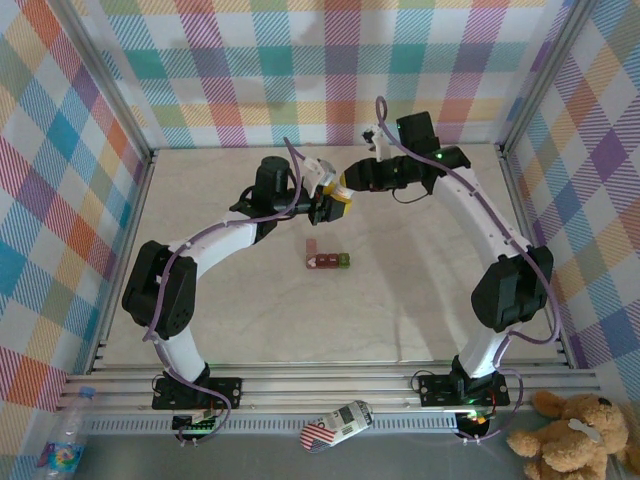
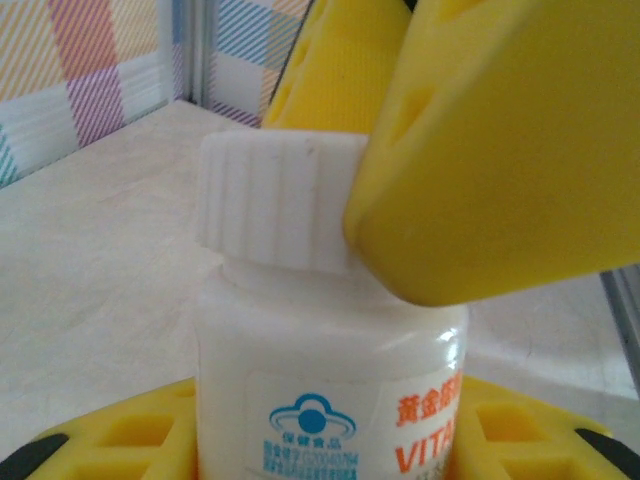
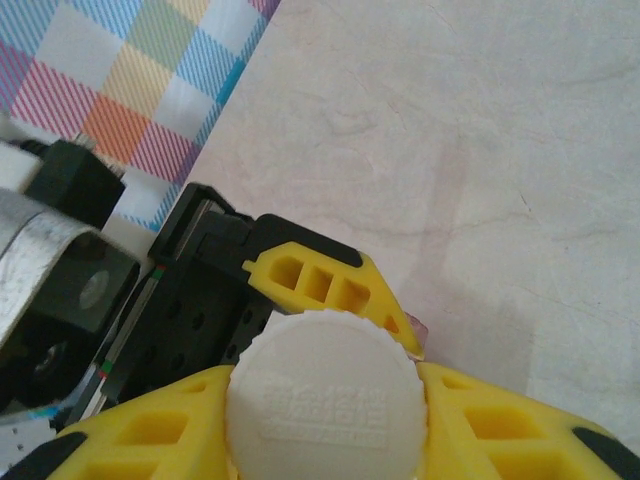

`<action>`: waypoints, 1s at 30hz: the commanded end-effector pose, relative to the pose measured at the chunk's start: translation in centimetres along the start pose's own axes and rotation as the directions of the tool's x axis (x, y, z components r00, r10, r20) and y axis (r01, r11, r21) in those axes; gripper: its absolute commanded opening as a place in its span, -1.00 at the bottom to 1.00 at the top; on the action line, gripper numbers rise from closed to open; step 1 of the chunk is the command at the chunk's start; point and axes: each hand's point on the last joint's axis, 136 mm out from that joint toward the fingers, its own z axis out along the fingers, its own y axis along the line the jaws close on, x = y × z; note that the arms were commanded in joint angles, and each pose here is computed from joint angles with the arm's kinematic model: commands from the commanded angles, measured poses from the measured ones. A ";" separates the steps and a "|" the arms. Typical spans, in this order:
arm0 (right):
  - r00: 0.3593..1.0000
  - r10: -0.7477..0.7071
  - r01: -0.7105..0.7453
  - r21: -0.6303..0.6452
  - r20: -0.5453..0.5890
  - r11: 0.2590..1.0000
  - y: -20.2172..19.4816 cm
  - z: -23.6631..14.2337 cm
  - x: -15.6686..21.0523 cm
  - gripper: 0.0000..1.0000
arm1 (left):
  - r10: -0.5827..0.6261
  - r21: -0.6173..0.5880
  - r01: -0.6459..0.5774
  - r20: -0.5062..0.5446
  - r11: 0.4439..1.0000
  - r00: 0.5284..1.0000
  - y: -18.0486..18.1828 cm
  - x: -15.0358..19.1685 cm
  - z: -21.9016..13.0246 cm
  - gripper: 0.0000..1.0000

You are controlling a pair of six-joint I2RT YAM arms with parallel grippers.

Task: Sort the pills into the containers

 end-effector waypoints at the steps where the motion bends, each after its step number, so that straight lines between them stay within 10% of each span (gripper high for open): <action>1: 0.987 0.159 -0.161 0.070 0.039 0.984 -1.8 1.3 0.3 -0.25 | 0.103 -0.078 -0.093 0.124 0.993 0.987 0.6 -4.1 -1.0 -1.00; 13: 0.910 0.337 -0.377 0.143 0.242 0.915 -3.8 3.8 -3.3 -0.22 | 0.150 -0.355 -0.083 0.167 0.931 0.975 6.0 -4.4 -0.1 -1.00; 21: 0.909 0.306 -0.352 0.126 0.282 0.928 -3.9 1.4 -6.6 0.38 | 0.147 -0.365 -0.077 0.168 0.928 0.975 8.3 -4.2 1.4 -1.00; 30: 0.916 0.221 -0.267 0.099 0.335 0.958 -3.8 -4.6 -6.7 0.60 | 0.132 -0.302 -0.075 0.172 0.950 0.976 8.7 -4.2 1.1 -1.00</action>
